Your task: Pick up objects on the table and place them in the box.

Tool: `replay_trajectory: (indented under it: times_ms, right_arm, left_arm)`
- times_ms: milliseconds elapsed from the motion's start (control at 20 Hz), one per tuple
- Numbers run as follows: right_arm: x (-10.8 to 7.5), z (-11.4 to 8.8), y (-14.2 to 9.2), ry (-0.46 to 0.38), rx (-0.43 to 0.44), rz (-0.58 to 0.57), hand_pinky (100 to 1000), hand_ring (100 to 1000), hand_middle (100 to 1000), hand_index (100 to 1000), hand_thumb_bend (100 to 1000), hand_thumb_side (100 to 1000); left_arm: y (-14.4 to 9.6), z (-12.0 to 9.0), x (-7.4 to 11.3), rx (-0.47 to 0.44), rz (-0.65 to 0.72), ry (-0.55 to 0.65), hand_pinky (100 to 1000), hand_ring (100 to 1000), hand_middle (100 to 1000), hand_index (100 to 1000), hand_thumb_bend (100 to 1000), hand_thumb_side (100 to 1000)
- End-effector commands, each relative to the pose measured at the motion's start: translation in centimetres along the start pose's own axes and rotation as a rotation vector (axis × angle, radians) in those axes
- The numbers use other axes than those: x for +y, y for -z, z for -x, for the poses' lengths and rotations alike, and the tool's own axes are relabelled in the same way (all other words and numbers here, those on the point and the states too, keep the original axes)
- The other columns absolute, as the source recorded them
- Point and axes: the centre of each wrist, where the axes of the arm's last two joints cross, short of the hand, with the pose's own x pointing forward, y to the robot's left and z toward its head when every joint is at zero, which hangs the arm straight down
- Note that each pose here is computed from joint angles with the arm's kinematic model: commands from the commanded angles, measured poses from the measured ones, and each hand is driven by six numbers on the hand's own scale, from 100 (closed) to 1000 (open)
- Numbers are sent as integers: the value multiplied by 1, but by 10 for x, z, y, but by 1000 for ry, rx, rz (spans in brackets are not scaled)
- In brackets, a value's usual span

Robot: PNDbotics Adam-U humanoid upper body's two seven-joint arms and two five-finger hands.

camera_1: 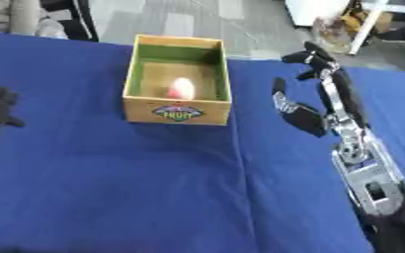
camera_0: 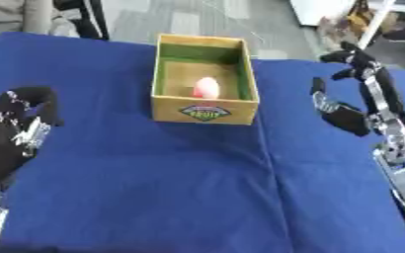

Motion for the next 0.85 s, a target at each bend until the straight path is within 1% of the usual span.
replay_trajectory:
  times_ms: [50, 250, 850]
  right_arm:
    - [-11, -14, 1, 53, -3, 24, 651, 1000, 722, 776, 100, 287]
    - [-15, -14, -2, 118, 24, 5, 649, 1000, 719, 775, 100, 295]
    - [-28, -9, -1, 295, 38, -10, 648, 1000, 718, 775, 100, 301]
  left_arm:
    - [2, -4, 3, -17, -12, 15, 575, 819, 593, 716, 408, 411]
    - [2, -4, 2, -15, -14, 18, 577, 822, 595, 717, 407, 414]
    - [3, -5, 4, -20, -28, 23, 578, 826, 599, 718, 407, 412]
